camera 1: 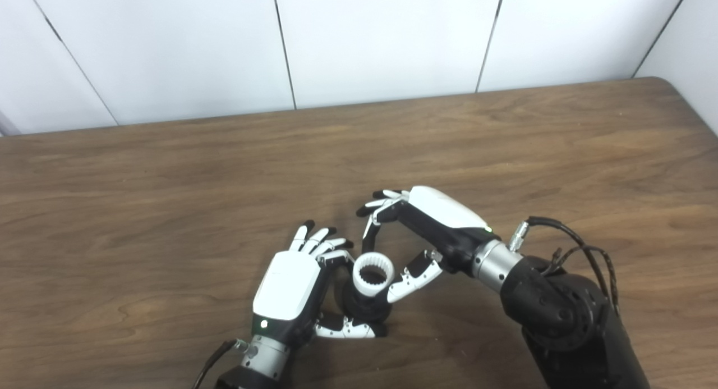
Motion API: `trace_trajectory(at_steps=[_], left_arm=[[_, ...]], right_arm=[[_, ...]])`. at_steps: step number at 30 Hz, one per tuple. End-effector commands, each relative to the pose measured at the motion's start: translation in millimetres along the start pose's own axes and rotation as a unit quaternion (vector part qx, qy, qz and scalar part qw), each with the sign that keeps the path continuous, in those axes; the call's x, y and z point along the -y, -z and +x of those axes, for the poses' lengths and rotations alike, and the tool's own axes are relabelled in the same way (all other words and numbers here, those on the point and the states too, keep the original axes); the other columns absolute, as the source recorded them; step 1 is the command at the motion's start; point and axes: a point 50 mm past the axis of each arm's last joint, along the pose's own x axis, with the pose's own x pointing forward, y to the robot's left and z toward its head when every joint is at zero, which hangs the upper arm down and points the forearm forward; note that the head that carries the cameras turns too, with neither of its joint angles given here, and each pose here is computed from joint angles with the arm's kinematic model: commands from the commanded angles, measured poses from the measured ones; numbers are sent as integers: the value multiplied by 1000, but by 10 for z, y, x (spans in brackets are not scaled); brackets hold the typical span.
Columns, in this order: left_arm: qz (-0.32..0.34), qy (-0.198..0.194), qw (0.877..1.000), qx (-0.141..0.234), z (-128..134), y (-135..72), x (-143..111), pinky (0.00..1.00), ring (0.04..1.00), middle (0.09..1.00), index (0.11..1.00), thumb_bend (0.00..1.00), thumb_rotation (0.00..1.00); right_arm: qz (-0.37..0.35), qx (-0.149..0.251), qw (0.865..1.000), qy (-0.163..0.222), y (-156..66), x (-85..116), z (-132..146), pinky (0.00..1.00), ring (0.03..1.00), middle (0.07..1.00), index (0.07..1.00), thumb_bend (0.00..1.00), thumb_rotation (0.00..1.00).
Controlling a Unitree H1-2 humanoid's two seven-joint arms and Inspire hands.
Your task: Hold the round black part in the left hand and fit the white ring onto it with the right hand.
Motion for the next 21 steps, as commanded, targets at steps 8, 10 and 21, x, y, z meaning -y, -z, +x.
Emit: trace_trajectory(at_steps=[8, 10, 21], left_arm=[[6, 3, 1000, 12, 19, -68, -30, 1000, 902, 788, 484, 524, 53], [5, 3, 1000, 13, 22, -70, -35, 1000, 901, 787, 484, 524, 53], [6, 2, 1000, 12, 24, -73, -40, 1000, 902, 789, 484, 524, 53]], right_arm=[[-8, 17, 999, 28, -75, 77, 28, 1000, 957, 846, 484, 523, 133], [-7, 17, 999, 27, -73, 76, 31, 1000, 958, 845, 483, 523, 133], [-5, 13, 1000, 18, -18, 13, 31, 1000, 959, 844, 483, 523, 132]])
